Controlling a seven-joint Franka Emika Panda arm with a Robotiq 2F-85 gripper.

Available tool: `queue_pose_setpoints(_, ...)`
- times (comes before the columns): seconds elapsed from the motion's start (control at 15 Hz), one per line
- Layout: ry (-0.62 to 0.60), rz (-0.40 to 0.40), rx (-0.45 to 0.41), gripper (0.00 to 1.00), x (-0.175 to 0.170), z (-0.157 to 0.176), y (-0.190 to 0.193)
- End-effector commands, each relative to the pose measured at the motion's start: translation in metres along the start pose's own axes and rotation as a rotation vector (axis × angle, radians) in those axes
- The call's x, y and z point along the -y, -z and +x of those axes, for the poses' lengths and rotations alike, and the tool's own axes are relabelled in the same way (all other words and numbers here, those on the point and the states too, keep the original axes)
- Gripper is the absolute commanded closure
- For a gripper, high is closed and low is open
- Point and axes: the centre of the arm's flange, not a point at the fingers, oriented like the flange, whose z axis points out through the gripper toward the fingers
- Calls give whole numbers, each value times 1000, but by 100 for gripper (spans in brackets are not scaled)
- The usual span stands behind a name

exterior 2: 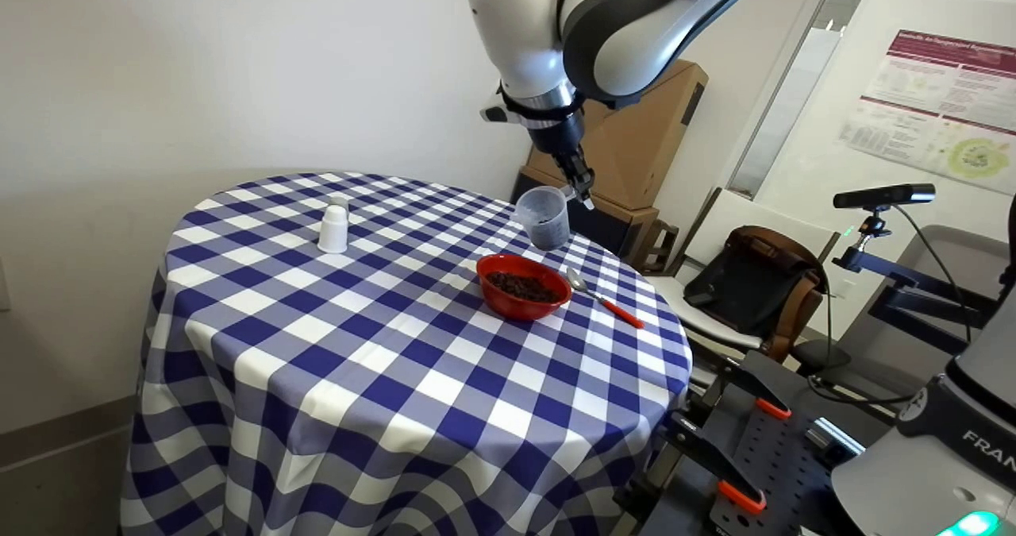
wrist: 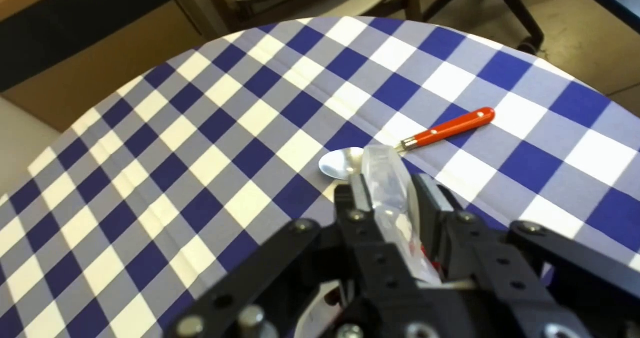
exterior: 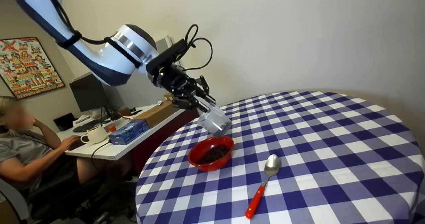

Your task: Pour the contents in the jug into the red bowl

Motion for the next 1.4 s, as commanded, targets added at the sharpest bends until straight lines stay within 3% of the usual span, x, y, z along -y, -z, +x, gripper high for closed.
queue_pose_setpoints(0.0, 113, -146, 80, 93, -2, 12, 4)
queue_pose_setpoints(0.33, 213, -334, 154, 93, 11, 16, 3)
queue_pose_setpoints(0.87, 422, -633, 225, 93, 60, 16, -3)
queue_pose_setpoints(1.33, 473, -885, 268, 93, 73, 9, -6)
